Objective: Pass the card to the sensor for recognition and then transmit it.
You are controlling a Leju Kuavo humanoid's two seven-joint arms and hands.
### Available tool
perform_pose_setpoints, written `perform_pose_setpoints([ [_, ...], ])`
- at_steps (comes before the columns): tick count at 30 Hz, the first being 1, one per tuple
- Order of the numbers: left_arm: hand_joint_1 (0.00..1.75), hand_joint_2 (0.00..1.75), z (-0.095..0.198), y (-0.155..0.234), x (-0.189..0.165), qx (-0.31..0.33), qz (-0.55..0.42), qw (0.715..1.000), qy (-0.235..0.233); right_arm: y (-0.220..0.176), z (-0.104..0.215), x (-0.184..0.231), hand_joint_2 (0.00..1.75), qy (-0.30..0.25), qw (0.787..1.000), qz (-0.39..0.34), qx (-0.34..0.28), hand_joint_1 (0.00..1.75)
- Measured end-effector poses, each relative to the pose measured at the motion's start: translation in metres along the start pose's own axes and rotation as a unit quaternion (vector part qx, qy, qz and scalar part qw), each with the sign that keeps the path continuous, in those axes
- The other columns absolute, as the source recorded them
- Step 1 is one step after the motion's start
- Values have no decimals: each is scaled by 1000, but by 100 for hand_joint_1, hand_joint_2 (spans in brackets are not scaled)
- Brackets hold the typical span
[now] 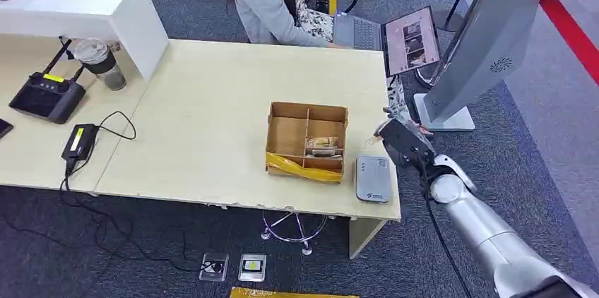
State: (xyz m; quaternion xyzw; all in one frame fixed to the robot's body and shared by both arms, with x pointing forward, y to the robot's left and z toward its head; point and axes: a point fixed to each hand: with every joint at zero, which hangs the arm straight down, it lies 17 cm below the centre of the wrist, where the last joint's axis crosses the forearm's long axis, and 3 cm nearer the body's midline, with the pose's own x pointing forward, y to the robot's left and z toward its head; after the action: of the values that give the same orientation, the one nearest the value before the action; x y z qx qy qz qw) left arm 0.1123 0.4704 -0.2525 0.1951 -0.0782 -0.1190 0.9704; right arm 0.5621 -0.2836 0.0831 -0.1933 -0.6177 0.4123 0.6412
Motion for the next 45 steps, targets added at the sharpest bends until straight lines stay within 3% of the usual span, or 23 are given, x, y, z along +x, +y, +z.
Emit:
perform_pose_setpoints([
  [22,0,0,0,2,-1,12,13,1000,7,26,20,-22,175,1,1000,-20,6,175],
  [26,0,0,4,-13,41,45,27,999,-9,40,17,-5,175,-25,999,-12,24,175],
  [31,0,0,16,-52,92,18,31,999,-36,60,15,8,175,-31,999,-17,35,175],
  [45,0,0,24,-72,114,0,32,998,-56,65,22,-24,175,-2,999,-24,43,175],
])
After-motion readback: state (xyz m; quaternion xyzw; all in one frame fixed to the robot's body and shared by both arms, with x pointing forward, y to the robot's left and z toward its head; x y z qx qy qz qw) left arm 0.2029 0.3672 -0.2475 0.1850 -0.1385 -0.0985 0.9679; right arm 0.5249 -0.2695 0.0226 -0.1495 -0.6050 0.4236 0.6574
